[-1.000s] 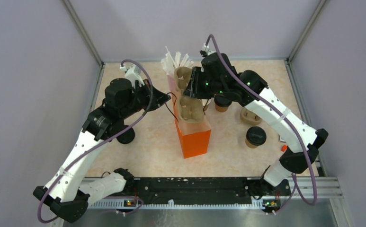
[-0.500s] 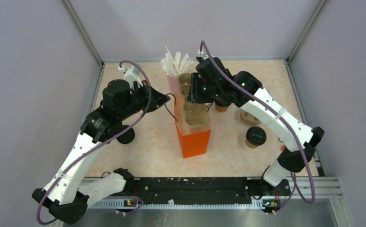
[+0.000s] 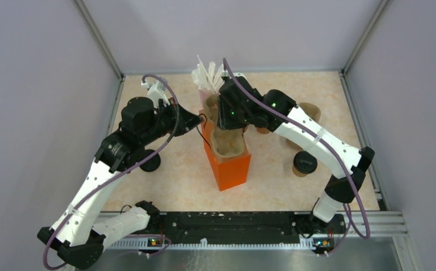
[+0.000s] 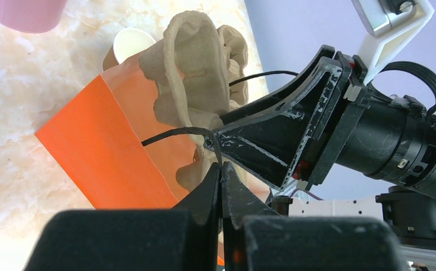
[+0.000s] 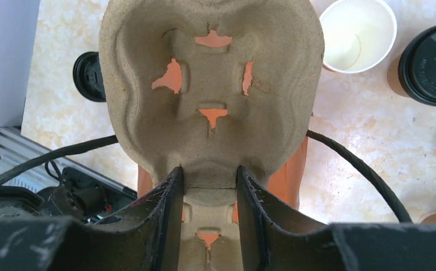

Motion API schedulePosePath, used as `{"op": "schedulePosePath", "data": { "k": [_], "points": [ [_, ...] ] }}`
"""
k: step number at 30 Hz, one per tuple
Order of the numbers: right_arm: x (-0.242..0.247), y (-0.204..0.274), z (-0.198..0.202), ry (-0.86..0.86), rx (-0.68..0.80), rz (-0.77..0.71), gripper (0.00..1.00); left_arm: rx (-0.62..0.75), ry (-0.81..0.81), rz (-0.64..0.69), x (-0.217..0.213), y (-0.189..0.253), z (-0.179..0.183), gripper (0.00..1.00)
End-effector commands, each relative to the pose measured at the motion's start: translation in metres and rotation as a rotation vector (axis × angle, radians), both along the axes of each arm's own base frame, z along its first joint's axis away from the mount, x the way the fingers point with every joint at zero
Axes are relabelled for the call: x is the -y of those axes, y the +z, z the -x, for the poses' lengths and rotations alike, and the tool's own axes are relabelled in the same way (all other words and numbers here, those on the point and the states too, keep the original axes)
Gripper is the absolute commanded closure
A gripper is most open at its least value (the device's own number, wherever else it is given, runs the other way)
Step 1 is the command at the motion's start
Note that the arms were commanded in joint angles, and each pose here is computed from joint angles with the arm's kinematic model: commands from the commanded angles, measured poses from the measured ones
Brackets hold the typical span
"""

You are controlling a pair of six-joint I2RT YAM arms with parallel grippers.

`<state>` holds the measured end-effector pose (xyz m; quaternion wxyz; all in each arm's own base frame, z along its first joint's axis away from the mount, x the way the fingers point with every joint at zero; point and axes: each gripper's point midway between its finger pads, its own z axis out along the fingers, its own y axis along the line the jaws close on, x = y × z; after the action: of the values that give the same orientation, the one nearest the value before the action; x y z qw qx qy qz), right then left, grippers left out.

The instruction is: Pack the takeout coffee

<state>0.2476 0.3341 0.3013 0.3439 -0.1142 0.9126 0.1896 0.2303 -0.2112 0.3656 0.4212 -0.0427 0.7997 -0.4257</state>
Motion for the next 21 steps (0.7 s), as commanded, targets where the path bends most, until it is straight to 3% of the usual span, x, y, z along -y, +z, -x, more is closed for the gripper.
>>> {"op": "schedulePosePath", "data": {
  "k": [1, 14, 21],
  "points": [
    [-0.002, 0.023, -0.007, -0.012, 0.077, -0.036, 0.65, 0.031, -0.008, 0.037, 0.001, 0.01, 0.002, 1.0],
    [0.007, 0.004, 0.025, 0.103, -0.022, 0.008, 0.64, 0.013, 0.01, 0.024, -0.001, 0.003, 0.001, 1.0],
    [-0.002, -0.009, 0.009, 0.108, 0.029, 0.039, 0.64, 0.013, -0.002, 0.034, -0.003, 0.006, 0.008, 1.0]
  ]
}}
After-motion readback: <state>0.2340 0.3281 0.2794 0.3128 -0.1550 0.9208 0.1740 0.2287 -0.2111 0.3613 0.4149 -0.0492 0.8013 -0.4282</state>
